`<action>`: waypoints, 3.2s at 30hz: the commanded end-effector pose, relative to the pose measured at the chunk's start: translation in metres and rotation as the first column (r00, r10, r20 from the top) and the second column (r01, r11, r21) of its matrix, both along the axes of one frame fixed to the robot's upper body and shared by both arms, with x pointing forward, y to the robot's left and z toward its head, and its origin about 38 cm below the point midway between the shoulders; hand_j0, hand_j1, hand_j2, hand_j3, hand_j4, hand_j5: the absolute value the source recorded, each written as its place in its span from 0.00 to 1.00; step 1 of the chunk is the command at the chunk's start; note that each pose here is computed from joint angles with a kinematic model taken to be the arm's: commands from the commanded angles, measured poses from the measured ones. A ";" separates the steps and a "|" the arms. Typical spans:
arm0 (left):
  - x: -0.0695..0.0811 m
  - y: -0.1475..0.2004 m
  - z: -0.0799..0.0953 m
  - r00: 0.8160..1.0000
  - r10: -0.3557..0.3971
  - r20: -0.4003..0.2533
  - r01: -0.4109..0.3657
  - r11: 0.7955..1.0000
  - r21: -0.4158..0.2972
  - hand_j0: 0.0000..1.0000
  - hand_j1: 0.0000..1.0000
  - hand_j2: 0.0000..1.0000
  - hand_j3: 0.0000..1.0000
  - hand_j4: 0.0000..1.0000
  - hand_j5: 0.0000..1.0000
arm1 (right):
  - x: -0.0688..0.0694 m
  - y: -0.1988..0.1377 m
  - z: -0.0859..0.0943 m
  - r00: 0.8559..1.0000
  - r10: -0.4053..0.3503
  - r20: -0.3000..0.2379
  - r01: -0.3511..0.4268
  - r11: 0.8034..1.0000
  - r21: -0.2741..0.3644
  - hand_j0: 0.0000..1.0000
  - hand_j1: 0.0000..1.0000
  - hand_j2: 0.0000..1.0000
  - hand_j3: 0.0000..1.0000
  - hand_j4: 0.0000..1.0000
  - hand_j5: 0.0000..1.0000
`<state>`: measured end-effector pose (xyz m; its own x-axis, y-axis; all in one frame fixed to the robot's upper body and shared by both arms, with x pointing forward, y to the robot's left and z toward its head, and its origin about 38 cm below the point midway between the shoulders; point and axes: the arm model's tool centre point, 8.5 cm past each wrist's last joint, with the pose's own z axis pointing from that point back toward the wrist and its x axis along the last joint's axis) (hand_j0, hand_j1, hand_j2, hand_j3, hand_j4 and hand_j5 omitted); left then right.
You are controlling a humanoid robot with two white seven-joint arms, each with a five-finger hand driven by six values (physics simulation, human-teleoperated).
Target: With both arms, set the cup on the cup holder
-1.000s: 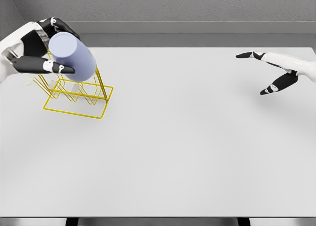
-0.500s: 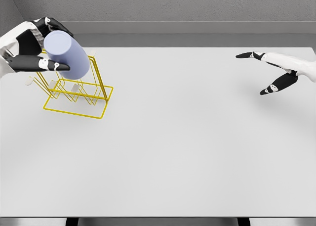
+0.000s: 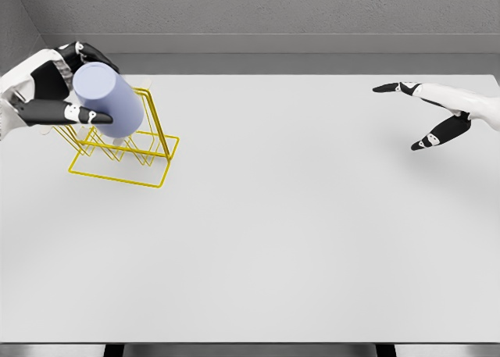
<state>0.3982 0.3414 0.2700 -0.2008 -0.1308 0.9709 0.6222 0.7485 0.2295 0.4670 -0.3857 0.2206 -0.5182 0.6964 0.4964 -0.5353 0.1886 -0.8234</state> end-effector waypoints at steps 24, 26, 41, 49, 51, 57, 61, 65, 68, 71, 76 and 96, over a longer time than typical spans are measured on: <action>-0.003 0.014 -0.005 0.999 0.034 -0.026 -0.033 0.999 0.025 0.34 0.34 0.34 0.34 0.34 0.34 | 0.000 0.001 0.000 1.000 -0.001 -0.002 0.001 1.000 0.005 1.00 1.00 1.00 1.00 1.00 1.00; -0.002 0.016 -0.006 0.999 0.038 -0.026 -0.037 0.999 0.027 0.34 0.34 0.34 0.34 0.34 0.34 | 0.001 0.001 0.000 1.000 -0.001 -0.001 0.001 1.000 0.007 1.00 1.00 1.00 1.00 1.00 1.00; 0.001 0.020 -0.005 0.998 0.055 -0.021 -0.055 0.998 0.023 0.34 0.34 0.34 0.34 0.34 0.34 | 0.001 0.001 0.000 1.000 -0.001 -0.001 0.001 1.000 0.007 1.00 1.00 1.00 1.00 1.00 1.00; 0.002 0.020 -0.003 0.998 0.056 -0.013 -0.056 0.998 0.028 0.34 0.34 0.34 0.34 0.34 0.34 | 0.001 0.001 0.000 1.000 -0.001 -0.001 0.001 1.000 0.007 1.00 1.00 1.00 1.00 1.00 1.00; 0.002 0.018 -0.003 0.999 0.050 -0.010 -0.050 0.998 0.026 0.34 0.34 0.34 0.34 0.34 0.34 | 0.001 0.001 0.000 1.000 -0.001 -0.001 0.001 1.000 0.007 1.00 1.00 1.00 1.00 1.00 1.00; 0.002 0.014 -0.002 0.999 0.040 -0.005 -0.040 0.999 0.019 0.34 0.34 0.34 0.34 0.34 0.34 | 0.001 0.001 0.000 1.000 -0.001 -0.001 0.001 1.000 0.007 1.00 1.00 1.00 1.00 1.00 1.00; 0.002 0.012 -0.002 0.999 0.036 -0.001 -0.036 0.999 0.015 0.34 0.34 0.34 0.34 0.34 0.34 | 0.001 0.001 0.000 1.000 0.000 -0.002 0.000 1.000 0.006 1.00 1.00 1.00 1.00 1.00 1.00; 0.002 0.012 -0.001 0.999 0.033 0.008 -0.033 0.999 0.011 0.34 0.34 0.34 0.34 0.34 0.34 | 0.000 0.001 -0.001 1.000 -0.001 -0.002 0.001 1.000 0.007 1.00 1.00 1.00 1.00 1.00 1.00; 0.002 0.011 -0.001 0.999 0.030 0.010 -0.031 0.999 0.010 0.34 0.34 0.34 0.34 0.34 0.34 | -0.001 0.001 -0.003 1.000 0.000 -0.008 0.001 1.000 0.006 1.00 1.00 1.00 1.00 1.00 1.00; 0.001 0.010 0.000 1.000 0.026 0.017 -0.026 1.000 0.007 0.34 0.34 0.34 0.34 0.34 0.34 | -0.001 0.000 -0.003 1.000 -0.003 -0.009 0.003 1.000 0.005 1.00 1.00 1.00 1.00 1.00 1.00; -0.001 0.008 0.000 1.000 0.017 0.019 -0.017 1.000 0.008 0.54 0.54 0.54 0.54 0.54 0.54 | -0.001 0.000 -0.004 1.000 -0.003 -0.011 0.003 1.000 0.004 1.00 1.00 1.00 1.00 1.00 1.00; -0.002 0.008 -0.002 1.000 0.014 0.015 -0.014 1.000 0.009 0.80 0.80 0.80 0.80 0.80 0.80 | -0.001 0.000 -0.003 1.000 -0.003 -0.009 0.003 1.000 0.005 1.00 1.00 1.00 1.00 1.00 1.00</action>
